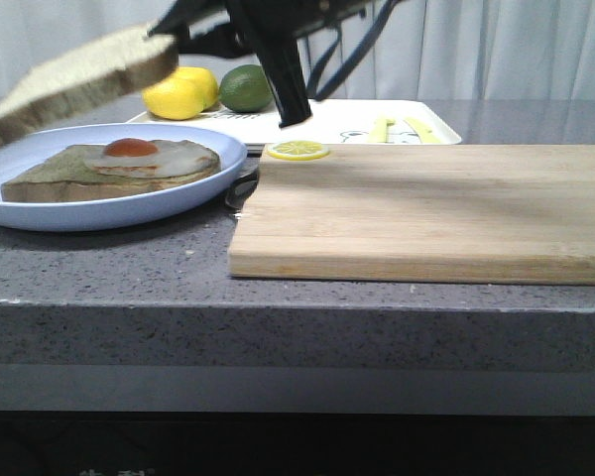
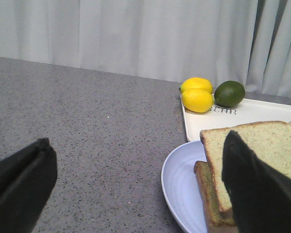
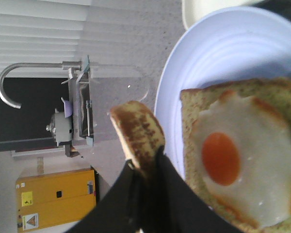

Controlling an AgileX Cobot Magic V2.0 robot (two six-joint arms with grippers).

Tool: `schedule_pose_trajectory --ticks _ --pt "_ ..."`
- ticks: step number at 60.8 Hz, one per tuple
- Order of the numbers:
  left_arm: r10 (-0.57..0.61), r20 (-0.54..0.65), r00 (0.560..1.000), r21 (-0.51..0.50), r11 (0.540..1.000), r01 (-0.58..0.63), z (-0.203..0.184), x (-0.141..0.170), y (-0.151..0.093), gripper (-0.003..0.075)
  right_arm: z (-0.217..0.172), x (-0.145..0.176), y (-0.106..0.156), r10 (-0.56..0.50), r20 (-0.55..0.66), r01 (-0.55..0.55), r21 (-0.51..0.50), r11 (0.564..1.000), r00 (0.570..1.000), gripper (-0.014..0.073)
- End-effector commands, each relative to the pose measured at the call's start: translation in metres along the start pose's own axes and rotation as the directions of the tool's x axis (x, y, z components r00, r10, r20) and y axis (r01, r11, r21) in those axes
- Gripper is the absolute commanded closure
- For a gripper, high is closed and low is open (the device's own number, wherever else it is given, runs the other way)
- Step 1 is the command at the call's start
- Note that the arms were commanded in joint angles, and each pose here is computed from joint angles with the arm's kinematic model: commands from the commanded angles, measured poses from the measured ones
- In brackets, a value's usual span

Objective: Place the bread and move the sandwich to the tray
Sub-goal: 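Lift the bread and carry it over the egg on the blue plate, then lower the bread onto the egg, open the right gripper, withdraw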

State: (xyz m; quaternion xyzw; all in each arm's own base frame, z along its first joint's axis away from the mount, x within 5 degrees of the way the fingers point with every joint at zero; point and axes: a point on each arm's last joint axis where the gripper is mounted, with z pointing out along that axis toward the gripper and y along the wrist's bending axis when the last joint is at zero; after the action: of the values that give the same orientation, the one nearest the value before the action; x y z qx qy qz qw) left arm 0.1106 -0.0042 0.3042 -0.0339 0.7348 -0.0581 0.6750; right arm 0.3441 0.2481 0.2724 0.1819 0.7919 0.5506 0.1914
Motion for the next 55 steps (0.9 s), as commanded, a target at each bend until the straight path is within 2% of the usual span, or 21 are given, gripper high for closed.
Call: schedule_pose_trajectory --ticks 1,19,31,40,55 --pt "-0.016 0.112 0.994 0.012 1.000 0.015 -0.001 -0.018 -0.002 0.0048 -0.010 -0.002 0.025 0.010 0.017 -0.009 -0.080 0.997 1.000 0.0666" --pt "-0.016 0.112 0.994 0.012 1.000 0.015 -0.001 -0.018 -0.002 0.0048 -0.006 -0.004 0.009 -0.010 0.047 0.010 -0.012 1.000 0.999 0.0664" --pt "-0.016 0.112 0.994 0.012 1.000 0.015 -0.001 -0.018 -0.002 0.0048 -0.006 0.000 -0.014 0.009 0.047 -0.011 0.058 0.998 0.999 0.0639" --pt "-0.016 0.112 0.994 0.012 1.000 0.015 -0.001 -0.018 -0.002 0.0048 -0.006 0.004 -0.023 -0.031 0.019 0.029 0.097 0.995 0.999 0.0501" --pt "-0.016 0.112 0.994 0.012 1.000 0.015 -0.001 -0.018 -0.002 0.0048 -0.007 0.008 -0.022 -0.059 -0.029 0.061 0.088 0.994 0.998 0.0202"
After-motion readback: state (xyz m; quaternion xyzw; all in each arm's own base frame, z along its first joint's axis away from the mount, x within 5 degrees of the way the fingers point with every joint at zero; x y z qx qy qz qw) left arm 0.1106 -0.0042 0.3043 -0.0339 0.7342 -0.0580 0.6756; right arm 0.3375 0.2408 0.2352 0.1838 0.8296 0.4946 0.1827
